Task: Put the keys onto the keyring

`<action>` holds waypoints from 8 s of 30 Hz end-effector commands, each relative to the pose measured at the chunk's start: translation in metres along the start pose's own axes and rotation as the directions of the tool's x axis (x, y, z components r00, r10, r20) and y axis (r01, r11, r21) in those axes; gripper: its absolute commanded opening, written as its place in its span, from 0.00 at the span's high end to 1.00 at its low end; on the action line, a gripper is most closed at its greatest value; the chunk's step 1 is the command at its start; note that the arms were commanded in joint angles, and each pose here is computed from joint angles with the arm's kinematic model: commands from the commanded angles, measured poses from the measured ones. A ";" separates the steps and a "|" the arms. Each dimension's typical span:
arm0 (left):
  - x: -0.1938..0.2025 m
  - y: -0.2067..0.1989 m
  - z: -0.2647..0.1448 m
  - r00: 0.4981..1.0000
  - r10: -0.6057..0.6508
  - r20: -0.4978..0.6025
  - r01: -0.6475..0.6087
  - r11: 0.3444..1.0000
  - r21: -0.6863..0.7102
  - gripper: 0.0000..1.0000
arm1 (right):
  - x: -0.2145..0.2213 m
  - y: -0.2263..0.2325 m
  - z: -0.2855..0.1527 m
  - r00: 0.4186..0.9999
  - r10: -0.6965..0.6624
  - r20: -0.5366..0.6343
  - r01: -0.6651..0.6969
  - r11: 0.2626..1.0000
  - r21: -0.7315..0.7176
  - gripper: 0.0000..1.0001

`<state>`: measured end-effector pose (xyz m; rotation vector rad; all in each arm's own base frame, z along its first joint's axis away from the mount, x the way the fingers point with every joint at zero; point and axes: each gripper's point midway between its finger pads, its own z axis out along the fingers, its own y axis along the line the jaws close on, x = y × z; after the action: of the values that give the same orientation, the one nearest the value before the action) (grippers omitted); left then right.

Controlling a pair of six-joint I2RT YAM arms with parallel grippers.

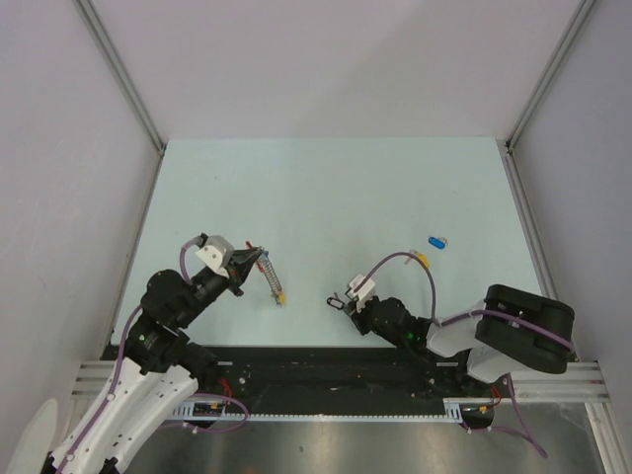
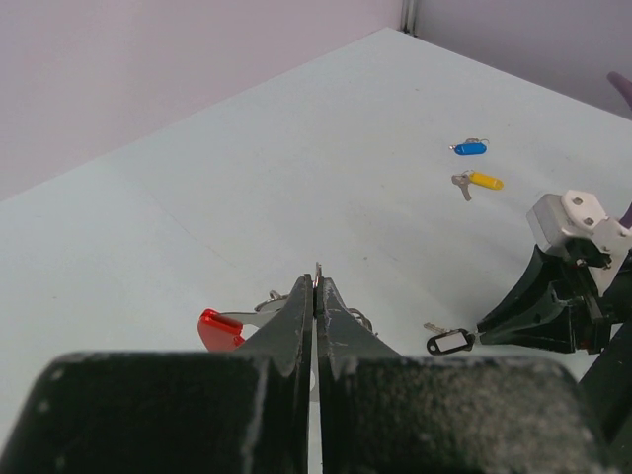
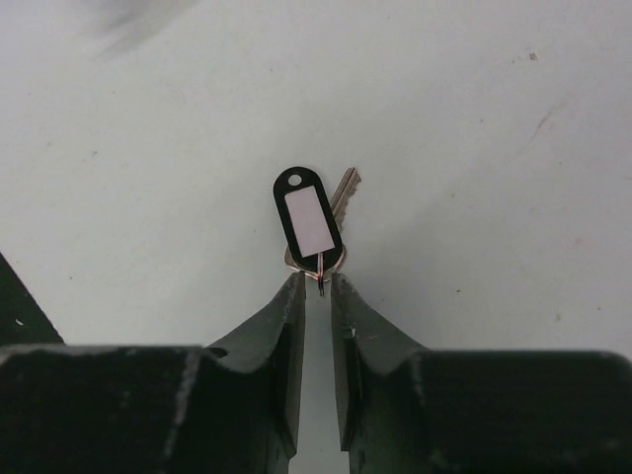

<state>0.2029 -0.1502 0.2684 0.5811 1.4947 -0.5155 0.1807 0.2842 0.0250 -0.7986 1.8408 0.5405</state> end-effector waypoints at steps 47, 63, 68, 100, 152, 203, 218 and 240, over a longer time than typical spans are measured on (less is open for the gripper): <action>-0.019 0.004 -0.001 0.998 0.000 0.067 0.001 1.000 -0.024 1.00 | -0.027 0.008 0.010 0.773 0.079 -0.630 0.066 0.977 0.203 0.62; -0.020 0.004 -0.002 0.998 -0.001 0.070 0.002 1.000 -0.021 1.00 | -0.009 0.000 0.020 0.740 0.062 -0.670 0.140 0.960 0.243 0.70; -0.019 0.004 -0.001 0.998 -0.001 0.067 0.003 1.000 -0.019 1.00 | -0.008 0.000 0.020 0.737 0.060 -0.673 0.144 0.959 0.243 0.74; -0.016 0.002 0.001 0.999 -0.006 0.051 0.007 1.000 -0.011 1.00 | -0.014 -0.025 0.018 0.722 0.092 -0.686 0.122 0.959 0.257 0.87; -0.072 -0.104 0.050 0.963 0.162 0.215 -0.268 0.639 0.721 1.00 | -0.252 -0.004 -0.134 0.876 -0.186 0.444 0.317 0.917 -0.243 1.00; -0.061 -0.130 0.035 0.965 -0.063 0.255 -0.153 0.657 0.738 1.00 | -0.278 0.031 -0.124 0.825 -0.195 0.530 0.444 0.804 -0.396 1.00; -0.054 -0.135 0.037 0.970 -0.035 0.240 -0.161 0.649 0.743 1.00 | -0.282 0.040 -0.125 0.823 -0.166 0.543 0.440 0.792 -0.424 1.00; -0.058 -0.132 0.037 0.967 -0.037 0.252 -0.163 0.670 0.724 1.00 | -0.281 0.033 -0.117 0.838 -0.198 0.508 0.419 0.830 -0.368 1.00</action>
<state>0.1473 -0.2784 0.3028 1.1728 1.0352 -1.1519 0.1511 0.3071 0.3023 -1.2199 1.1621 0.9359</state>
